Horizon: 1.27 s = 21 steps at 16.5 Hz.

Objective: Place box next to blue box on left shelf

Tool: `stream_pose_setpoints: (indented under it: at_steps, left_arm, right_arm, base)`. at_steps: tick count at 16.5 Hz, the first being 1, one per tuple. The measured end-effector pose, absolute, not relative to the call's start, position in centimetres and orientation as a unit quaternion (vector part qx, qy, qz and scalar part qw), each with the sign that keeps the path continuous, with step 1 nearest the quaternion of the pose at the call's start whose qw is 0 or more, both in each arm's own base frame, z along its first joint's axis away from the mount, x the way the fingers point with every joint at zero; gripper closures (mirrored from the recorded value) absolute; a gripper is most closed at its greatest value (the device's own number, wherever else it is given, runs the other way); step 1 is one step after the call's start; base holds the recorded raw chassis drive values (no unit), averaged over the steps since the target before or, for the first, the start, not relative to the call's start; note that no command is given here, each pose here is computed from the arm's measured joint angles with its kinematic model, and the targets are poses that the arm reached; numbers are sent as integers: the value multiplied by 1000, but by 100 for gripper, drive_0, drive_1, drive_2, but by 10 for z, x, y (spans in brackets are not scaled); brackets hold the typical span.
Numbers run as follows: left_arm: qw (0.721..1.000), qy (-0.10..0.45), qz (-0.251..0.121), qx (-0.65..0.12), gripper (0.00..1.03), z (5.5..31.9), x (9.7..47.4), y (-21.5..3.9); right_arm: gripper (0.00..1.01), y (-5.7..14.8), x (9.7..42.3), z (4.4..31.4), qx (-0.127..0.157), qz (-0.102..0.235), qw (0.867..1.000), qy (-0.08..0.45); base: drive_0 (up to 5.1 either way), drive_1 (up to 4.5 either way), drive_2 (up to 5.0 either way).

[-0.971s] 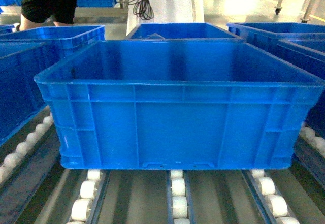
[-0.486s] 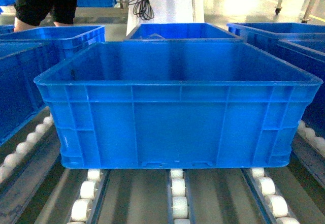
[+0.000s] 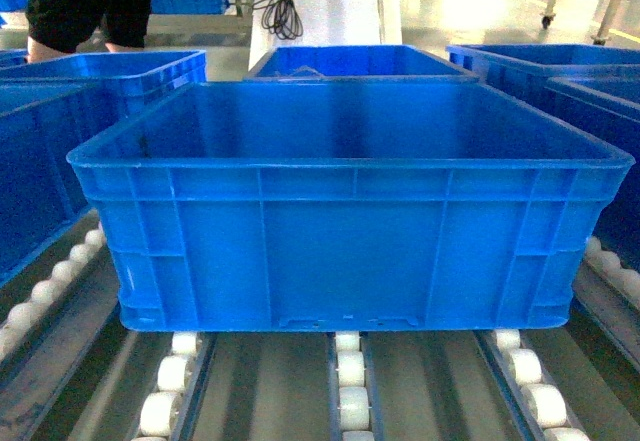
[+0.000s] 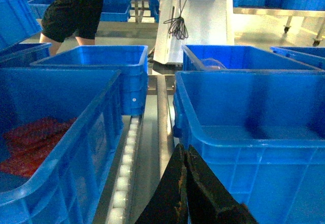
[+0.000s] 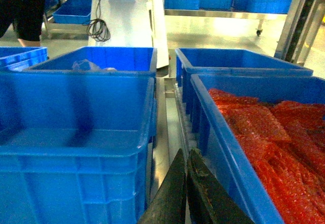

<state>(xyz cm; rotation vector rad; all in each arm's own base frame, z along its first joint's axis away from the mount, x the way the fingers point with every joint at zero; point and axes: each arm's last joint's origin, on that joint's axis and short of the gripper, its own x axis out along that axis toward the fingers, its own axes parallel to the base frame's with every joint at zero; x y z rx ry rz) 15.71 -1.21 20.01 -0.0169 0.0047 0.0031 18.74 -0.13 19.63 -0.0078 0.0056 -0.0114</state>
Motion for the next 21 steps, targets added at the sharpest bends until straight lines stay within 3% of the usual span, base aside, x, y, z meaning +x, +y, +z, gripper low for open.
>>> stream_pose_setpoints:
  at_steps: [3, 10, 19, 21]
  left_arm:
    - [1000, 5, 10, -9, 101, 188, 144, 1]
    - [1000, -8, -1, -8, 101, 172, 123, 0]
    - [1000, -8, -1, -8, 101, 171, 108, 0]
    - [1000, 16, -1, -8, 101, 165, 99, 0]
  right_arm:
    - [100, -1, 168, 186, -4, -3, 1000, 4]
    - [100, -1, 136, 167, -4, -3, 1000, -1]
    - [100, -1, 114, 171, -4, -3, 1000, -8]
    - [100, -1, 112, 171, -4, -3, 1000, -6]
  base:
    - [0, 0, 0]
    - [0, 0, 0]
    - [0, 0, 0]
    - [0, 0, 0]
